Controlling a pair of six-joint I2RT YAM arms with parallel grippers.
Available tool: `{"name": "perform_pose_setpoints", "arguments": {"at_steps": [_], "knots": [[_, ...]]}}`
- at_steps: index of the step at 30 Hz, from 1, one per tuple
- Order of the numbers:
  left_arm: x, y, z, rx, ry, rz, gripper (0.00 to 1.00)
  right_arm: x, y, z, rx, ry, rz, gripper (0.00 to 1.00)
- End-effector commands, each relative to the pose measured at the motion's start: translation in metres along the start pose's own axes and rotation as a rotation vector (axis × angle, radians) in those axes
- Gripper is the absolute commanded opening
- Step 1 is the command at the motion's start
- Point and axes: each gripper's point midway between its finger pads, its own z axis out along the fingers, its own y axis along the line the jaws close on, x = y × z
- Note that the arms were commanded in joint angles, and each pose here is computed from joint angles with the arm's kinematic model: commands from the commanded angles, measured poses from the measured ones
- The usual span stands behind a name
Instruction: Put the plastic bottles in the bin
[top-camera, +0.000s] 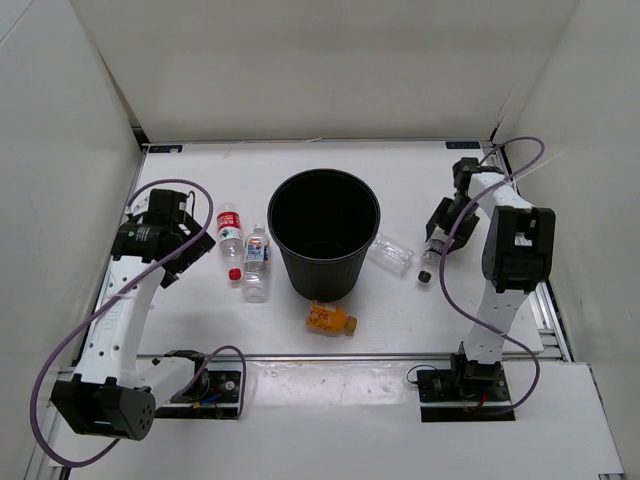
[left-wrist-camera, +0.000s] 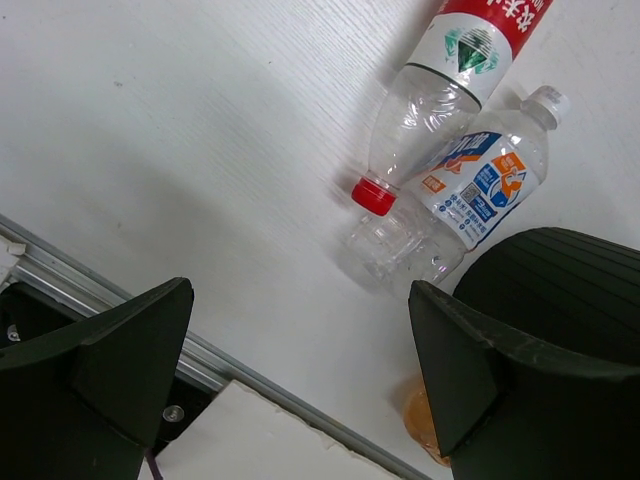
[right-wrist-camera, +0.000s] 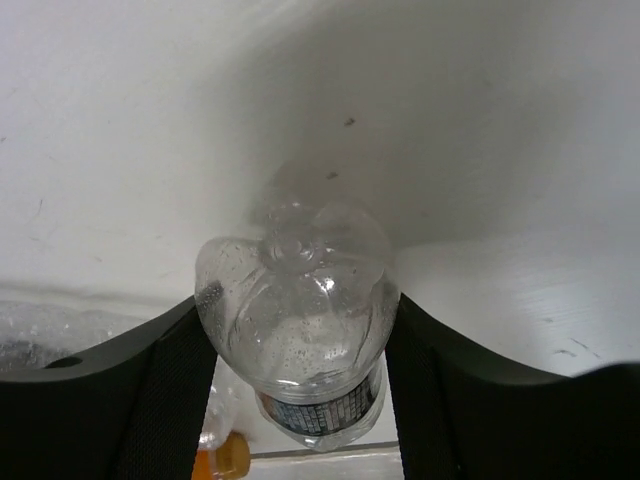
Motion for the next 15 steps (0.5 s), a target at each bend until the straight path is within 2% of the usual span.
{"name": "perform_pose_setpoints", "arguments": {"at_steps": [1,5,8,10,12,13,15], "knots": [[0.005,-0.005,0.008,0.021,0.023,-0.046,1.00,-0.011,0.004,-0.081,-0.077,-0.184,0.057,0.34],[0.008,-0.007,0.017,-0.001,0.043,-0.061,1.00,-0.004,0.014,-0.155,-0.208,-0.310,0.148,0.26],[0.014,-0.008,0.028,-0.027,0.081,-0.049,1.00,0.010,0.034,-0.219,-0.365,-0.398,0.136,0.16],[0.015,-0.015,0.035,-0.018,0.102,-0.048,1.00,0.015,0.053,-0.268,-0.488,-0.493,0.081,0.16],[0.018,-0.021,0.041,0.012,0.120,-0.007,1.00,0.030,0.082,-0.302,-0.627,-0.535,-0.022,0.18],[0.021,-0.028,0.046,0.036,0.133,-0.010,1.00,0.038,0.100,-0.328,-0.723,-0.597,-0.121,0.21],[0.019,-0.036,0.049,0.071,0.137,0.006,1.00,0.067,0.133,-0.356,-0.802,-0.651,-0.270,0.31]]}}
